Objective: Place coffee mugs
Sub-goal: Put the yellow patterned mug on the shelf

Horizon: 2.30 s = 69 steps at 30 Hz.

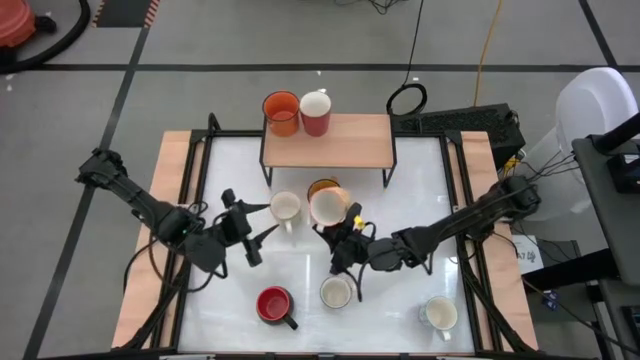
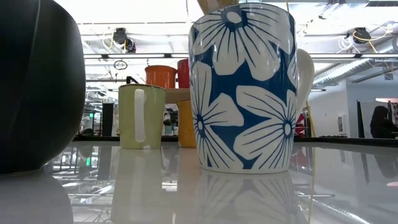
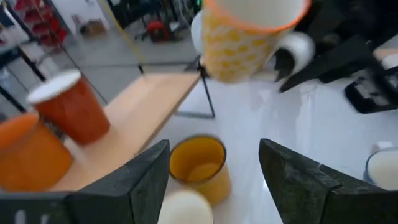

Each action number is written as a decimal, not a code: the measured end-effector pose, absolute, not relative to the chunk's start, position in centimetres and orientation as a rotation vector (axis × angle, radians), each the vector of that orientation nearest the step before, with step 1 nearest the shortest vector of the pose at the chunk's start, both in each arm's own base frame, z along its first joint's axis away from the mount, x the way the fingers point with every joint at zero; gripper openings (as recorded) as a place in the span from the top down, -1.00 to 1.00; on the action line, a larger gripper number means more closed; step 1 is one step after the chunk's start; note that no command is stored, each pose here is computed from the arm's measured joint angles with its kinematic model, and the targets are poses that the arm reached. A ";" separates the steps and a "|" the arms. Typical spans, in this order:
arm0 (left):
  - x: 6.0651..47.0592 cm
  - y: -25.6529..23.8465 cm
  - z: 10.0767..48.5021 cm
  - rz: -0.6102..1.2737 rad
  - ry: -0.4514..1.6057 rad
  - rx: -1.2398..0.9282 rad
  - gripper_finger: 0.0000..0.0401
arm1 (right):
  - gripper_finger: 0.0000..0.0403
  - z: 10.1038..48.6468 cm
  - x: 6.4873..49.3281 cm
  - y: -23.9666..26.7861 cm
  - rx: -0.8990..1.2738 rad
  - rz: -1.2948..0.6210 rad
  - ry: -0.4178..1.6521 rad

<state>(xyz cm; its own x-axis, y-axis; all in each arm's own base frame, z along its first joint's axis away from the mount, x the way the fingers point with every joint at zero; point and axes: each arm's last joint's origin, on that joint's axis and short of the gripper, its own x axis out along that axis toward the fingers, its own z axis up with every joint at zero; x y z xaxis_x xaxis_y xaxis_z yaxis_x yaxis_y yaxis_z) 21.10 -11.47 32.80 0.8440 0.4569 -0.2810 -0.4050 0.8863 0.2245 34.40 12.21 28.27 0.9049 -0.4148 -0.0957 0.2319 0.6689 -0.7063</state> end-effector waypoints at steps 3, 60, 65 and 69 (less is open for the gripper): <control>21.2 -11.6 33.2 0.456 0.312 0.192 -0.26 | 0.98 28.5 33.6 12.0 -0.741 -0.353 0.248; 32.1 -9.9 32.0 -0.254 0.537 0.781 0.50 | 0.97 27.9 29.1 6.9 -0.149 0.591 0.259; 32.1 -10.2 32.0 -0.369 0.503 0.807 0.60 | 0.97 28.0 29.1 6.9 -0.153 0.599 0.251; 32.6 -10.2 31.6 -0.402 0.492 0.814 0.83 | 0.96 28.0 29.1 7.0 -0.153 0.604 0.251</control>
